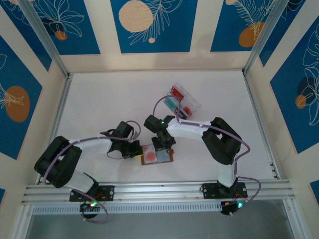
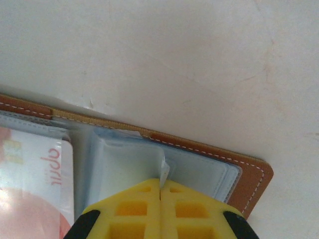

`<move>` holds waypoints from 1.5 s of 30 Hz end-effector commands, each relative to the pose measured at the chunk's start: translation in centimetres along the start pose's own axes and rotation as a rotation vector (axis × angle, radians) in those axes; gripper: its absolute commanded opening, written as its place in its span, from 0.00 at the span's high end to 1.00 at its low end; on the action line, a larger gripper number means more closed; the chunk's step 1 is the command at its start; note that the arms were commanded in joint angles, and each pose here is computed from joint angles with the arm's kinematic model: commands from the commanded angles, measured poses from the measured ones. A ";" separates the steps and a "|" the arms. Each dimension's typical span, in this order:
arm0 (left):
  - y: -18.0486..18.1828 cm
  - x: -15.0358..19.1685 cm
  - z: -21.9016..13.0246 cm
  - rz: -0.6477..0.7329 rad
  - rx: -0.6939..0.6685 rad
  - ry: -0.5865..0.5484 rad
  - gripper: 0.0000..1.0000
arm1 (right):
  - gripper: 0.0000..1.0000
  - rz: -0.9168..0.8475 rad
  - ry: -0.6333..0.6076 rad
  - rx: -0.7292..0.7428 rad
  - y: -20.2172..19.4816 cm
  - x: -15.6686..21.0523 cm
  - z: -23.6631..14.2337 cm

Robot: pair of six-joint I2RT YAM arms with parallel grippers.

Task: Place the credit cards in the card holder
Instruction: Flip over the card slot in the card holder.

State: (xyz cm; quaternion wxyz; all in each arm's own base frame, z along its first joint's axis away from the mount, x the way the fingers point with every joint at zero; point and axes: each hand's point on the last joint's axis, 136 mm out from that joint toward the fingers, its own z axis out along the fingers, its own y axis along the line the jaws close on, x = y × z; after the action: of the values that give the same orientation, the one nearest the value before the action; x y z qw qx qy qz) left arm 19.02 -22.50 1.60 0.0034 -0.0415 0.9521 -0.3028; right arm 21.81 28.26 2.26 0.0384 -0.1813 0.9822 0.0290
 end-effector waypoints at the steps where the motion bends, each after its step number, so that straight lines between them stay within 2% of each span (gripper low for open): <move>1: 3.2 1.6 1.1 -0.022 -0.112 0.043 0.92 | 1.00 -0.028 0.006 0.044 -0.5 0.5 -1.6; 5: 3.5 1.6 1.2 -0.026 -0.122 0.036 0.93 | 1.00 -0.040 -0.024 -0.014 0.7 -0.3 -3.8; 8: 3.4 1.4 1.1 -0.027 -0.117 0.029 0.93 | 1.00 -0.045 -0.002 -0.120 2.6 -0.6 -4.6; 18: 2.7 1.4 1.1 -0.033 -0.084 0.019 0.93 | 1.00 0.018 0.085 -0.421 8.5 -1.4 -3.3; 24: 2.0 1.2 0.8 -0.032 -0.065 0.014 0.92 | 0.89 0.076 0.106 -0.522 10.1 -1.4 -1.9; 30: 1.7 1.2 0.2 -0.046 -0.050 0.007 0.89 | 0.59 0.091 0.099 -0.612 10.5 -1.6 -3.1; 37: 0.9 0.9 -1.2 -0.066 -0.004 -0.013 0.86 | 0.51 0.076 0.077 -0.737 11.3 -2.2 -5.7; 41: 0.4 0.7 -2.1 -0.070 0.033 -0.022 0.85 | 0.46 0.026 0.031 -0.818 11.9 -2.4 -8.7; 45: 0.2 0.5 -2.7 -0.069 0.047 -0.028 0.85 | 0.45 0.028 0.004 -0.731 10.1 -2.0 -9.5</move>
State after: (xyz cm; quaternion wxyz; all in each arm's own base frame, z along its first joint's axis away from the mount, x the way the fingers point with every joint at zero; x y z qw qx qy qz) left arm 19.00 -21.44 3.84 0.0242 -0.0681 0.9414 -0.3294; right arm 19.98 37.74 9.03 -0.0471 -0.1437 0.9229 0.3542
